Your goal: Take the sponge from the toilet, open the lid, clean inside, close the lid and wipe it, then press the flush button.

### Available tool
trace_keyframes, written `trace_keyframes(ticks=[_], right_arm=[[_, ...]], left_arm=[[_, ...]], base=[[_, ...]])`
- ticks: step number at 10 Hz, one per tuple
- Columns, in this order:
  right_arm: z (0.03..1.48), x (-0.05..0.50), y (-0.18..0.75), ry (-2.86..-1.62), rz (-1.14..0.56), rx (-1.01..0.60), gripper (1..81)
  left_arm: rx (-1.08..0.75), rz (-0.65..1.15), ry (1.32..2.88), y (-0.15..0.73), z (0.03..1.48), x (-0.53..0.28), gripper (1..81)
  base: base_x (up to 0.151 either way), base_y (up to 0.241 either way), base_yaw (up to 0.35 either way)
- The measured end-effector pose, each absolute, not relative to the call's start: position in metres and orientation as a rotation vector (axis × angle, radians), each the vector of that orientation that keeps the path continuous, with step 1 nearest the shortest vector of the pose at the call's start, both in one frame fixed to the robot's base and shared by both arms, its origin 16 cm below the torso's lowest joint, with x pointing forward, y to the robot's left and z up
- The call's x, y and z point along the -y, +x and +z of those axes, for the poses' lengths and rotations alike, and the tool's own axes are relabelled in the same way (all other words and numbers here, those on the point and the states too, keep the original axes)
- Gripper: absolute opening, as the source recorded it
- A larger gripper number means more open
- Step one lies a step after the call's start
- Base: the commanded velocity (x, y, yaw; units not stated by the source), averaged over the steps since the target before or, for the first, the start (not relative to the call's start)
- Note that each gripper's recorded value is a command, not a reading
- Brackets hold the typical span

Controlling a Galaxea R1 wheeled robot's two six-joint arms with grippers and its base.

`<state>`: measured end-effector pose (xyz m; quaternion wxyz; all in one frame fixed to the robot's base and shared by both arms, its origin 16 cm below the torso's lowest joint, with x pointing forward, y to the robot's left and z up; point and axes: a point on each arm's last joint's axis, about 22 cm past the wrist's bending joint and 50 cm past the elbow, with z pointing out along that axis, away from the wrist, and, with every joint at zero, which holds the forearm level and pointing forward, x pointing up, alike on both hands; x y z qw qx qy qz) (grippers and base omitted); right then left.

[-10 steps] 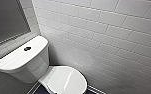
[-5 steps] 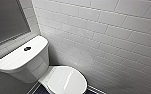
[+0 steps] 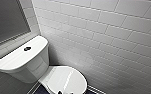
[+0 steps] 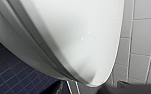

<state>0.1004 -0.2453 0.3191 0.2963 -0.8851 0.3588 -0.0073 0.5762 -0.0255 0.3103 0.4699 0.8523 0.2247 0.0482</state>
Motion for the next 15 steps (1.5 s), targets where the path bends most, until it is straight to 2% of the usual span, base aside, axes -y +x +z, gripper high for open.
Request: trace_keyframes(ticks=[9, 15], right_arm=[[0.319, 0.249, 0.099, -2.359, -0.019, -0.955, 1.0], [0.327, 0.248, 0.102, -2.345, -0.019, -0.956, 1.0]], left_arm=[[-0.565, 0.06, 2.069, 0.587, 0.314, 0.044, 81.1], [-0.669, 0.015, 2.046, 0.592, 0.311, 0.039, 81.1]], base=[[0.0, 0.0, 0.0], [0.0, 0.0, 0.0]])
